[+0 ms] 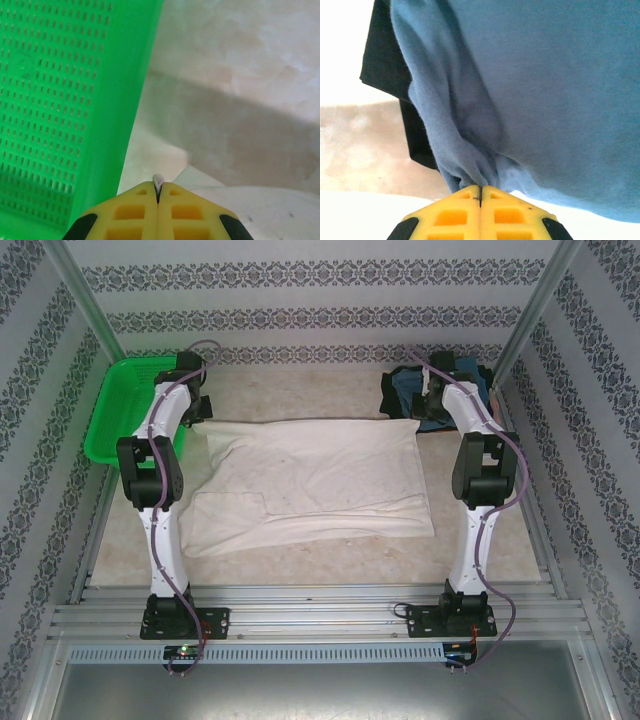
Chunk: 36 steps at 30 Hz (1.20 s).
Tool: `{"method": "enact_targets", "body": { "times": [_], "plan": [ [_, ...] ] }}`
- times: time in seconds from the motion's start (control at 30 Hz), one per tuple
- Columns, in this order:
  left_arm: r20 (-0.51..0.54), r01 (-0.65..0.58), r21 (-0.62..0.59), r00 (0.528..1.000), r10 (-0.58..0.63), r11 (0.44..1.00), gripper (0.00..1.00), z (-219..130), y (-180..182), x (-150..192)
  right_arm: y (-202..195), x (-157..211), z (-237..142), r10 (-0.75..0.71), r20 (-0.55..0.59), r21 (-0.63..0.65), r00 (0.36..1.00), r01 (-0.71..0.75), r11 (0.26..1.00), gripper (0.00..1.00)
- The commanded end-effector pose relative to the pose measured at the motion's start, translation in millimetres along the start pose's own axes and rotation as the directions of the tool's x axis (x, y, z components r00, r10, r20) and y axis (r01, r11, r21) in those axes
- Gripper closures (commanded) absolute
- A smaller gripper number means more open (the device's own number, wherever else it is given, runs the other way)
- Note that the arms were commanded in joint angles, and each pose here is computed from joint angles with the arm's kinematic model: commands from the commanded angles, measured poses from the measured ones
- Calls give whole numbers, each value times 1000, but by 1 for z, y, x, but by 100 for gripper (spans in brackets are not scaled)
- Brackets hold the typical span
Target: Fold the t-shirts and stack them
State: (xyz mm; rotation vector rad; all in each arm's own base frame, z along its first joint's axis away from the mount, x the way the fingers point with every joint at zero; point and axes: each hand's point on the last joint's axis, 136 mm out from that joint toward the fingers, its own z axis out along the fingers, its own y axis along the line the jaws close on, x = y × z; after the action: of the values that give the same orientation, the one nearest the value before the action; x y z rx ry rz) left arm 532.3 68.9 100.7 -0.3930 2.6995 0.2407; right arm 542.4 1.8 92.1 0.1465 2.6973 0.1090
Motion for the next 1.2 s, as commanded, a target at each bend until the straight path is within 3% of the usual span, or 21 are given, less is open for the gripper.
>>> {"method": "enact_targets", "body": {
  "times": [0.0,0.17,0.27,0.57,0.7,0.87,1.17],
  "plan": [
    [101,-135,61,987,128,989,100,-27,-33,-24,2,-9,-7,2,15,13,1000,-2,1000,100],
    [258,-246,96,942,215,964,100,-64,-78,-62,-9,-14,-11,9,29,43,1000,-10,999,100],
    [331,-268,85,916,226,960,100,-90,-84,-80,-14,-14,-11,11,26,58,1000,-13,998,100],
    [368,-315,-18,880,299,949,100,-117,-74,-86,-18,-4,-1,26,-1,60,1000,-26,998,100],
    [359,-334,86,889,284,939,100,-107,-94,-79,-18,-1,1,28,-9,59,1000,-27,998,100],
    [335,-391,311,898,285,866,100,-92,-156,-53,-24,3,2,29,-25,76,999,-27,997,100],
    [186,-335,538,942,279,774,100,-69,-230,12,-22,8,2,50,-32,65,998,-48,997,100]
  ]
}}
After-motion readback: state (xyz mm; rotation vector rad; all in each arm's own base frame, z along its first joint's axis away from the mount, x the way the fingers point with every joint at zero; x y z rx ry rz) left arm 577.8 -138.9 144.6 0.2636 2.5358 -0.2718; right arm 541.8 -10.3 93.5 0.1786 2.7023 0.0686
